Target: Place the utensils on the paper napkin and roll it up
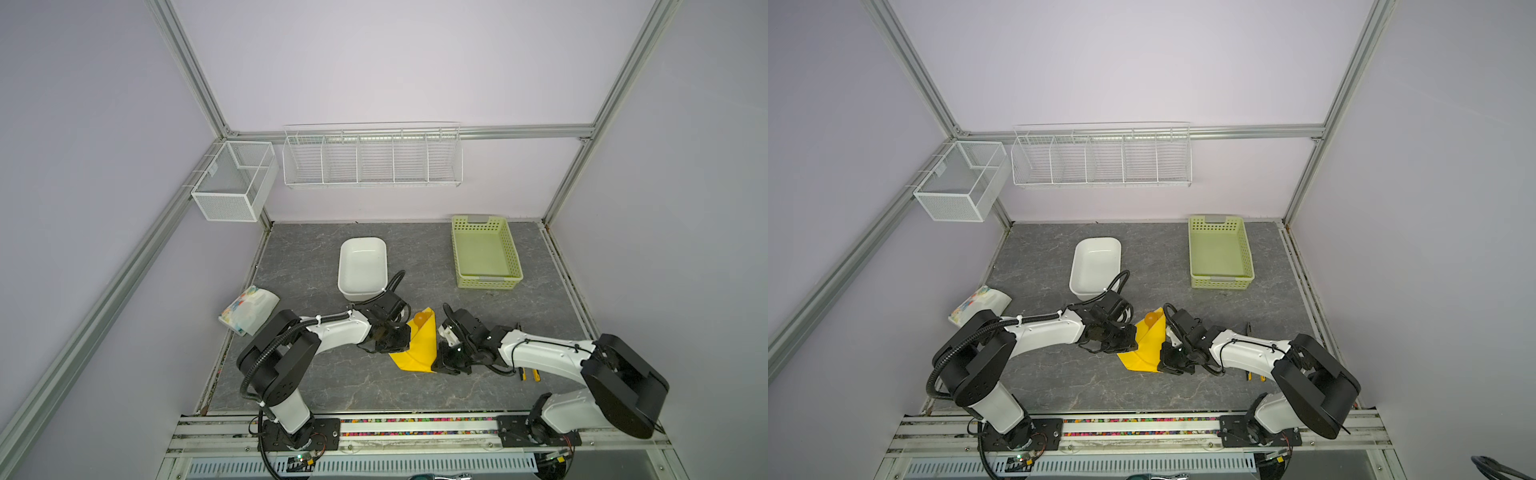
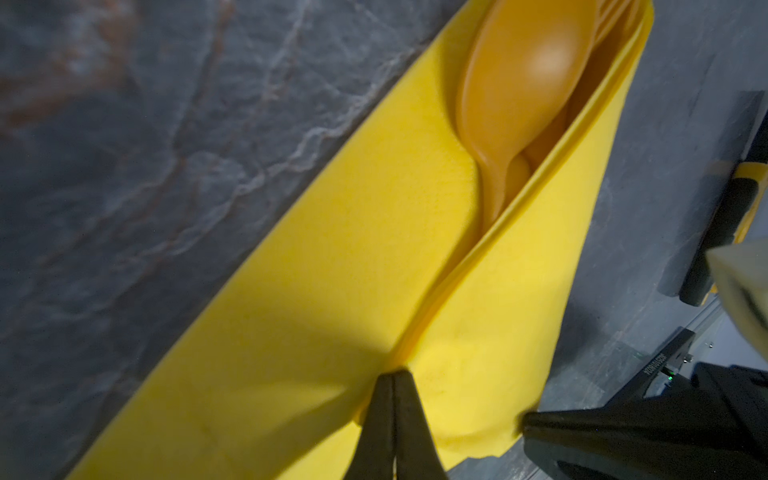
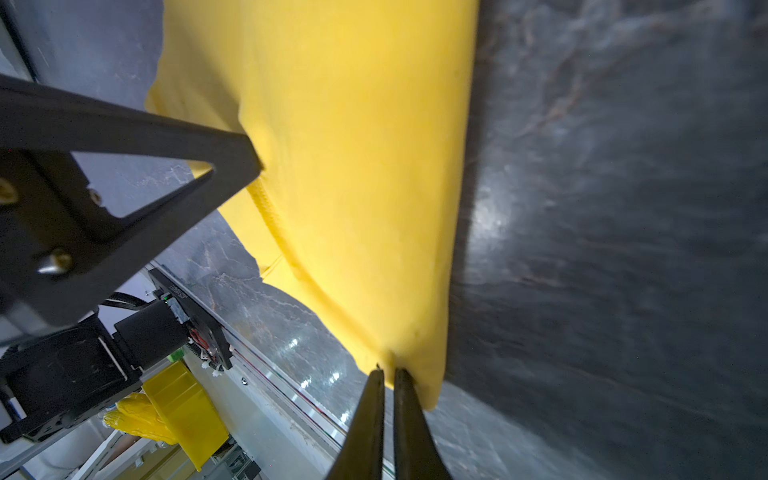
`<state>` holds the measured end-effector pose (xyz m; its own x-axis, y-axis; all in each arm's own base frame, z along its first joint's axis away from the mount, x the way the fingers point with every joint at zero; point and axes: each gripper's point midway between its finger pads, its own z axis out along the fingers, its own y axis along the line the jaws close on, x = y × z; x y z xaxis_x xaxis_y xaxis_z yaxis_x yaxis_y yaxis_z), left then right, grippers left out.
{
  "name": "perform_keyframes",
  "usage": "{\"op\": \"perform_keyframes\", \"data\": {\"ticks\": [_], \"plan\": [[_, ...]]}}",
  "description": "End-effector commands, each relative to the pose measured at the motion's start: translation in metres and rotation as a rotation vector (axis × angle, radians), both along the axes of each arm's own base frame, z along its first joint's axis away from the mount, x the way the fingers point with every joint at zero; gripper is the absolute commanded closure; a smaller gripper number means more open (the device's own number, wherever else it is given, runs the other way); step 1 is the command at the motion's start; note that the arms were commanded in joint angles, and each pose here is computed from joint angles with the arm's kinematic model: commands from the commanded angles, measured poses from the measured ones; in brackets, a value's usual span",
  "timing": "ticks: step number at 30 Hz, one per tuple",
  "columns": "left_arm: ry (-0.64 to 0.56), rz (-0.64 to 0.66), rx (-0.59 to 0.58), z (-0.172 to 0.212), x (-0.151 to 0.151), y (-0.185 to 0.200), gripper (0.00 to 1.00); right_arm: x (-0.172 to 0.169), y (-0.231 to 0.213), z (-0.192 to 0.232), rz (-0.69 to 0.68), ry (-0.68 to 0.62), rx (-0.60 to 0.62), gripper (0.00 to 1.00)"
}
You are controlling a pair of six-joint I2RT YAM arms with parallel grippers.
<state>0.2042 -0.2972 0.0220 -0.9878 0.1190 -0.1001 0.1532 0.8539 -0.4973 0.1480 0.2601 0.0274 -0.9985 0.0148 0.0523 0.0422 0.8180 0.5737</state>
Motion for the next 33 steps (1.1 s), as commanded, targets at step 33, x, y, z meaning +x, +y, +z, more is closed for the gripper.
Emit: {"op": "perform_keyframes", "data": {"ticks": [33], "plan": [[0.005, -0.099, -0.066, 0.017, -0.011, -0.034, 1.0, -0.01, -0.019, -0.025, 0.0, 0.035, -0.105, 0.88]]}}
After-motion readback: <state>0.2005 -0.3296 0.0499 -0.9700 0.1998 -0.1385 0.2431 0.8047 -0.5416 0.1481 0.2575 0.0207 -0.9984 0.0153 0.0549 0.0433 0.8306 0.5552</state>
